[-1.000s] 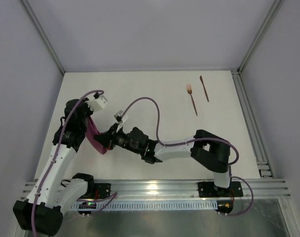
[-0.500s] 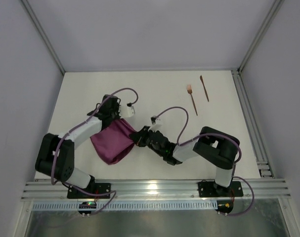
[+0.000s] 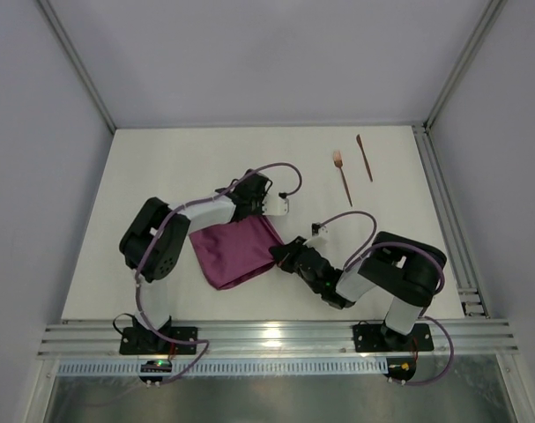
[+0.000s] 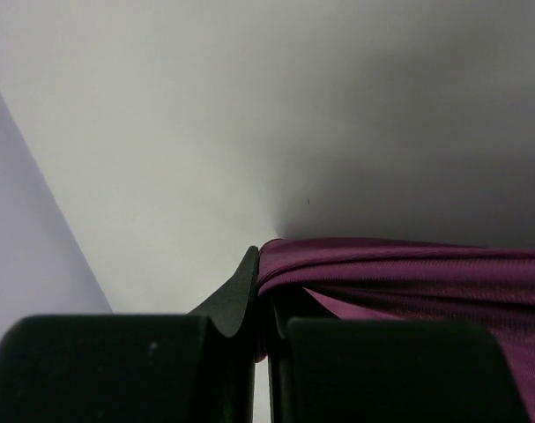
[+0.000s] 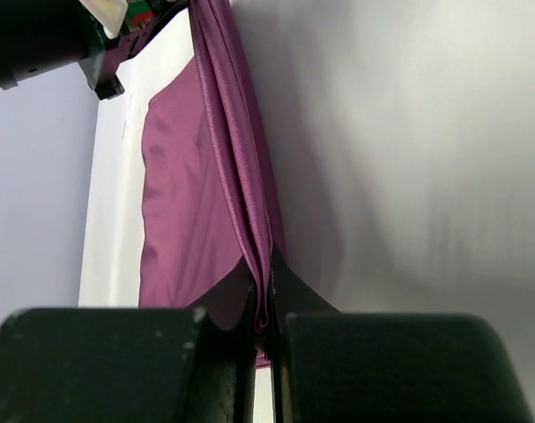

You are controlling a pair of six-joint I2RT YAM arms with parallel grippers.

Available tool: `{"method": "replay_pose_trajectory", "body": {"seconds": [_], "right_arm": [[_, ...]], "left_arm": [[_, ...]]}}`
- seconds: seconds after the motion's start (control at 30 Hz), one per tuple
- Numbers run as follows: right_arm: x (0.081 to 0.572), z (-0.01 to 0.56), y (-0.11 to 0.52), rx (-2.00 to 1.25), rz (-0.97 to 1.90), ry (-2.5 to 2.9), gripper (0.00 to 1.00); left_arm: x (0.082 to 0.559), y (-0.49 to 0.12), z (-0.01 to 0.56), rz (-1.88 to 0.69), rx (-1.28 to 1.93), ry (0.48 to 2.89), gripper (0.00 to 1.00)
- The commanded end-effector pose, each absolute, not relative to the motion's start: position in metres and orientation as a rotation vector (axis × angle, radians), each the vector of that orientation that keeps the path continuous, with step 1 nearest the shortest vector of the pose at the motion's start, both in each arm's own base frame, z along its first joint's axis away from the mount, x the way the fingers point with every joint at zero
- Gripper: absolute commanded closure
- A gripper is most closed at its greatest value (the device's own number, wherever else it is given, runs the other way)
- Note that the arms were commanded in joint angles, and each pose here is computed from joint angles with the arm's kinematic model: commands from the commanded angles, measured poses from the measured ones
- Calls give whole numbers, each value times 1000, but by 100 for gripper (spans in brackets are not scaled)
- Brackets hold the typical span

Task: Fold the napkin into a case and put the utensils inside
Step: Turn over the upper triangle folded napkin at the center of the board.

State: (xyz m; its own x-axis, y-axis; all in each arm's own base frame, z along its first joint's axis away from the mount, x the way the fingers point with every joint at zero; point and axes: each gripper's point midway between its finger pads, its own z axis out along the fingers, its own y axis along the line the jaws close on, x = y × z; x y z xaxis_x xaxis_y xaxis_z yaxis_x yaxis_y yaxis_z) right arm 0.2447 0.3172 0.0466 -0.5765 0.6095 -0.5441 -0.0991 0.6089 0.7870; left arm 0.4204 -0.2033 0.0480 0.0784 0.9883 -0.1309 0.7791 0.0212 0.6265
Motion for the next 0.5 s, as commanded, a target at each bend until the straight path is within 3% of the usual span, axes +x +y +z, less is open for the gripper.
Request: {"method": "replay_pose_trajectory", "body": {"seconds": [0.0,0.3,0.4,0.47], "right_arm": [[234,39,301,454,1026,1975,96],[225,24,283,514,956,2040,96],[226,21,277,544,929,2044,96],[226,19,272,564,916,2039,96]], "left_arm": [[461,-197,80,638,1643,1749,100],[471,-223,58,628,1667,1767,94],[471,-235,61,585,1638,1774,79],[468,-242,66,513,1591,1806,64]]}}
